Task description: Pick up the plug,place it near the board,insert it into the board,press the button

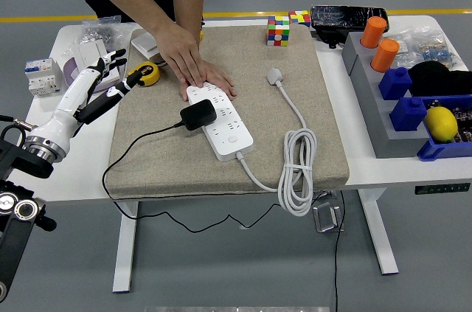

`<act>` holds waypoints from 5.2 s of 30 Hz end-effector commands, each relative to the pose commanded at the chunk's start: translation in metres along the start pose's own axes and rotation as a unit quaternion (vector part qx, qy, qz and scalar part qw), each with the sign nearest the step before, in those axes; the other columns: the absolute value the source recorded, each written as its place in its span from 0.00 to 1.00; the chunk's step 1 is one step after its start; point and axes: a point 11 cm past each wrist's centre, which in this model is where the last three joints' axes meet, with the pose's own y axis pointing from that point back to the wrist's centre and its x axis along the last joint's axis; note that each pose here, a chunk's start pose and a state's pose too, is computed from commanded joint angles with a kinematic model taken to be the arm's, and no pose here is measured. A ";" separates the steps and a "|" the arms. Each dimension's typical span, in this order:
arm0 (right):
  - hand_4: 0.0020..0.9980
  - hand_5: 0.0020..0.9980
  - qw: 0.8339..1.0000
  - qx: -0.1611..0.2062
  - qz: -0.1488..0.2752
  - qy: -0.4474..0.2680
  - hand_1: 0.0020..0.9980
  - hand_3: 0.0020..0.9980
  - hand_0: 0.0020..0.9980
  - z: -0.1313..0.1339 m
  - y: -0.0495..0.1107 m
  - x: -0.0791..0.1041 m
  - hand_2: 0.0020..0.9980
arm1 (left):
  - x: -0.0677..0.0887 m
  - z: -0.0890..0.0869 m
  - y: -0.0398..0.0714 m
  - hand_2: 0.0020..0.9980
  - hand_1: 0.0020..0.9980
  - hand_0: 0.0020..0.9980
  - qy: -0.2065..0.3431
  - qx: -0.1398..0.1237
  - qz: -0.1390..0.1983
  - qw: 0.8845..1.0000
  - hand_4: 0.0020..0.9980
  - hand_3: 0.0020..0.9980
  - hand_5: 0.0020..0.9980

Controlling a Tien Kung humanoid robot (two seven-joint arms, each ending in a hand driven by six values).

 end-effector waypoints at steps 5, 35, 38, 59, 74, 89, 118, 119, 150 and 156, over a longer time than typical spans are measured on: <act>1.00 1.00 1.000 0.003 0.001 -0.002 0.93 0.86 1.00 -0.004 0.000 0.002 0.86 | -0.014 0.025 -0.004 0.91 0.93 0.93 -0.119 -0.033 -0.028 0.992 1.00 0.98 0.78; 1.00 1.00 1.000 0.002 0.008 0.008 0.93 0.86 1.00 -0.004 -0.001 0.008 0.86 | -0.115 0.041 -0.044 0.15 0.03 0.14 -0.338 -0.096 -0.188 0.917 0.59 0.90 0.00; 1.00 1.00 1.000 0.004 0.009 0.008 0.93 0.86 1.00 -0.007 0.000 0.008 0.86 | -0.124 0.037 -0.048 0.15 0.03 0.13 -0.347 -0.093 -0.206 0.910 0.63 0.90 0.00; 1.00 1.00 1.000 0.007 0.011 0.008 0.93 0.86 1.00 -0.011 0.000 0.010 0.86 | -0.146 0.014 -0.064 0.15 0.02 0.13 -0.365 -0.069 -0.236 0.898 0.67 0.90 0.00; 1.00 1.00 1.000 0.006 0.011 0.008 0.93 0.86 1.00 -0.010 0.000 0.010 0.86 | -0.150 0.008 -0.066 0.15 0.02 0.13 -0.371 -0.062 -0.241 0.895 0.69 0.90 0.00; 1.00 1.00 1.000 0.006 0.012 0.009 0.93 0.86 1.00 -0.010 0.000 0.011 0.86 | -0.151 -0.005 -0.068 0.15 0.02 0.13 -0.382 -0.047 -0.249 0.889 0.70 0.90 0.00; 1.00 1.00 1.000 0.004 0.008 0.005 0.93 0.86 1.00 -0.008 0.000 0.008 0.86 | -0.104 0.033 -0.062 0.15 0.02 0.13 -0.290 -0.077 -0.188 0.935 0.69 0.89 0.00; 1.00 1.00 1.000 0.004 0.008 0.005 0.93 0.86 1.00 -0.008 0.000 0.008 0.86 | -0.100 0.038 -0.061 0.15 0.02 0.13 -0.270 -0.082 -0.182 0.942 0.69 0.89 0.00; 1.00 1.00 1.000 0.008 0.006 0.005 0.92 0.86 1.00 -0.013 0.001 0.007 0.86 | -0.051 0.020 -0.125 0.97 0.99 0.96 0.290 0.016 -0.136 0.947 1.00 1.00 0.64; 1.00 1.00 1.000 0.007 0.007 0.007 0.92 0.86 1.00 -0.012 0.000 0.009 0.86 | -0.063 0.000 -0.128 0.95 0.98 0.94 0.170 0.050 -0.122 0.977 1.00 0.95 0.54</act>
